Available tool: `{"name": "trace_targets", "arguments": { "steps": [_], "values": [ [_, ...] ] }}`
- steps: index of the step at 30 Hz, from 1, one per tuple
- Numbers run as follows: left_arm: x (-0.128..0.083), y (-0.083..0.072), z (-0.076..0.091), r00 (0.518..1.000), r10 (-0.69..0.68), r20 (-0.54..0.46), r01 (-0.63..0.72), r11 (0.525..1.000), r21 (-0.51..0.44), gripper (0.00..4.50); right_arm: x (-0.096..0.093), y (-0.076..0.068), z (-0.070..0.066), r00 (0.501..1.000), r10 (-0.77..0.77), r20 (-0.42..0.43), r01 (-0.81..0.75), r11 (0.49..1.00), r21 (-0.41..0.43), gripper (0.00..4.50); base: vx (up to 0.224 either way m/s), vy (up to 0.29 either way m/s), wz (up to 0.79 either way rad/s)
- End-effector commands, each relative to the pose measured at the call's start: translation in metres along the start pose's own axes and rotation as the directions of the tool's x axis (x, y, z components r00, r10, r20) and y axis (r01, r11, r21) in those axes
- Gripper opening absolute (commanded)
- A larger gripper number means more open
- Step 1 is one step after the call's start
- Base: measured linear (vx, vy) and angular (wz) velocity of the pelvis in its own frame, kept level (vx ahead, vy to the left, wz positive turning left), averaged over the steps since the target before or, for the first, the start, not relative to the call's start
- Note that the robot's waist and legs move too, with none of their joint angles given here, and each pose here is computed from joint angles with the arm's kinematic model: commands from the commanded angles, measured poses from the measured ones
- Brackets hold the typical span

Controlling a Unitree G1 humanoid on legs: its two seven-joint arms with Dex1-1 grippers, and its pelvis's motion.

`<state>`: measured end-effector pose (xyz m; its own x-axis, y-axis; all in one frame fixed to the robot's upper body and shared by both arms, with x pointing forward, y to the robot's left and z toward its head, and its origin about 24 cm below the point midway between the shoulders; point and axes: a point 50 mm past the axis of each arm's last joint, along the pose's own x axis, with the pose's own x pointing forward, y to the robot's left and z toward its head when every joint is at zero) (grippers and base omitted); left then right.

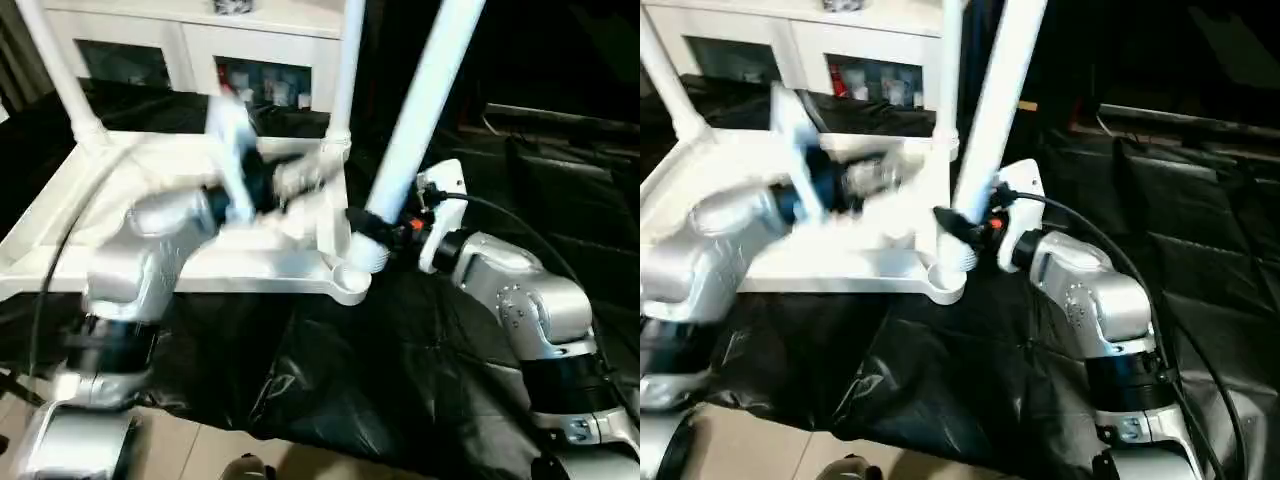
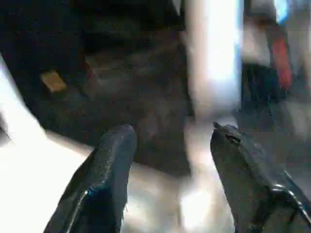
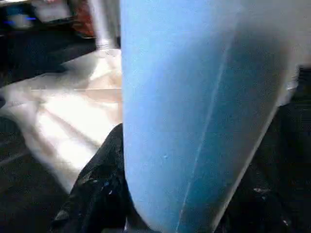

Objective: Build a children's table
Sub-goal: Pick table leg

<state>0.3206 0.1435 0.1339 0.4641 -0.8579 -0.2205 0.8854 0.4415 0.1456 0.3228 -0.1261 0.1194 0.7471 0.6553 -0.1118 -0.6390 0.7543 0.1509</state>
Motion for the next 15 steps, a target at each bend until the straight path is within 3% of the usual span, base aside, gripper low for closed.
{"name": "trace_targets", "arguments": {
  "steps": [1, 5, 6, 8, 10, 12, 15],
  "values": [
    [0.002, -0.007, -0.017, 0.991, -0.096, -0.09, 0.099, 0.995, 0.032, 2.86, -0.004, -0.008, -0.004, 0.998, -0.062, 0.007, 0.062, 0.998, -0.002, 1.88, 0.0, 0.0, 0.0],
    [0.002, -0.007, -0.033, 0.973, -0.151, -0.175, 0.158, 0.987, 0.025, 2.86, -0.005, -0.008, -0.01, 0.998, -0.067, 0.002, 0.067, 0.998, 0.004, 1.88, 0.0, 0.0, 0.0],
    [0.002, -0.007, -0.034, 0.972, -0.152, -0.178, 0.159, 0.987, 0.025, 2.69, -0.005, -0.008, -0.01, 0.998, -0.067, 0.001, 0.067, 0.998, 0.004, 1.88, 0.0, 0.0, 0.0],
    [0.004, 0.004, -0.046, 0.96, -0.136, -0.245, 0.152, 0.987, 0.047, 2.52, -0.004, -0.004, -0.015, 0.998, -0.063, -0.006, 0.063, 0.998, -0.007, 1.88, 0.0, 0.0, 0.0],
    [0.005, 0.009, -0.049, 0.956, -0.123, -0.265, 0.144, 0.988, 0.062, 2.52, -0.004, -0.003, -0.016, 0.998, -0.06, -0.005, 0.06, 0.998, -0.01, 1.88, 0.0, 0.0, 0.0],
    [0.006, 0.012, -0.051, 0.954, -0.12, -0.275, 0.145, 0.987, 0.071, 2.16, -0.004, -0.002, -0.016, 0.998, -0.06, 0.0, 0.06, 0.998, -0.012, 1.88, 0.0, 0.0, 0.0],
    [0.006, 0.017, -0.054, 0.947, -0.129, -0.295, 0.157, 0.985, 0.071, 1.98, -0.004, -0.002, -0.016, 0.998, -0.058, 0.006, 0.058, 0.998, -0.015, 1.88, 0.0, 0.0, 0.0]
  ]
}}
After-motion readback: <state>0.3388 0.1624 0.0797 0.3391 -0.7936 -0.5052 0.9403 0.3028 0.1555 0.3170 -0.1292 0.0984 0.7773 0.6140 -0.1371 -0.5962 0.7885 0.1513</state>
